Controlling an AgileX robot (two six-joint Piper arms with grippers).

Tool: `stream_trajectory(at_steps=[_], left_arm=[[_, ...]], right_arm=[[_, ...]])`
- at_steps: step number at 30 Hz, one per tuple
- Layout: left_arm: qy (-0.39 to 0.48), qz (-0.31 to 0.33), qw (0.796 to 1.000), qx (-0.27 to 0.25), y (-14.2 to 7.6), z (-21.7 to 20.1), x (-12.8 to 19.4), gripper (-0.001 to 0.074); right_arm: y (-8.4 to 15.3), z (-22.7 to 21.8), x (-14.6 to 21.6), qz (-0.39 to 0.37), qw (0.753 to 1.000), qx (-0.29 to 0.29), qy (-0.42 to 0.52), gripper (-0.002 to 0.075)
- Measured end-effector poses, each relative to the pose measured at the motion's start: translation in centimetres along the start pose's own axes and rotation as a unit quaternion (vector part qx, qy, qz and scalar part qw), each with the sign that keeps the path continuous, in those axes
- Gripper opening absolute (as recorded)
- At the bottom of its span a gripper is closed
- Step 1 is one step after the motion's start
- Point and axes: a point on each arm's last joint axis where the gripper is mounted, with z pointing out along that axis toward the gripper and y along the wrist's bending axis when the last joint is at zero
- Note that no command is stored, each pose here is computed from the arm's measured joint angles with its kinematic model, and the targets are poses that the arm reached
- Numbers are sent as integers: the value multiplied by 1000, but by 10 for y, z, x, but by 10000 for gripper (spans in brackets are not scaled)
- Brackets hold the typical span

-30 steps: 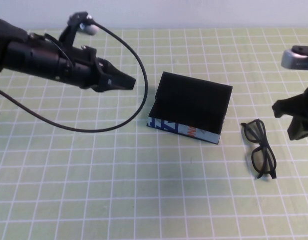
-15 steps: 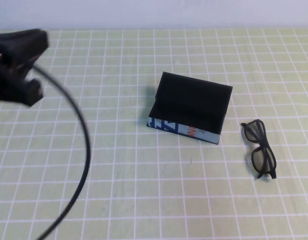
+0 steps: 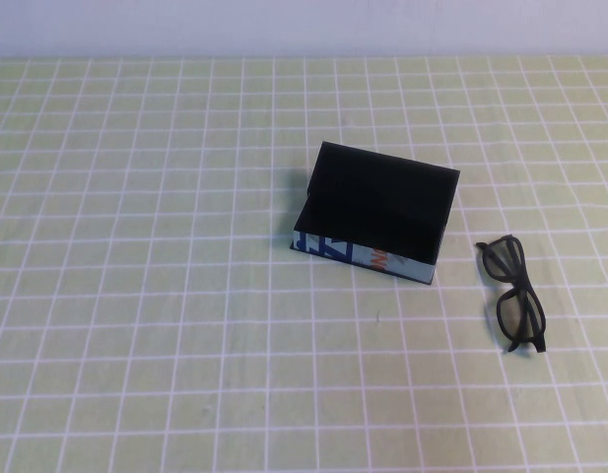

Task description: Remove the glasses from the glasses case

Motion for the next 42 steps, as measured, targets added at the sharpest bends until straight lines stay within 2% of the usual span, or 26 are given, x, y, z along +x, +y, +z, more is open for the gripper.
stream_trajectory(at_steps=[5,11,13,28,34,42], left_arm=[[20,-1,1000,-1,0,-10,37,-4],[90,-5,996,7,-2,-12,84,-4],[99,-5,995,8,-2,-13,90,-4],[100,-12,995,7,-2,-13,91,-4],[100,-12,995,7,-2,-13,91,-4],[100,-12,995,7,-2,-13,91,-4]], right_arm=[[-6,4,5,-25,998,6,-52,-16],[-3,5,7,-63,997,-11,-50,-16],[-2,5,7,-67,997,-17,-47,-16],[2,5,8,-72,996,-31,-47,-16],[-13,-7,16,-64,991,48,-104,-16],[-36,-38,75,-59,974,117,-187,-16]])
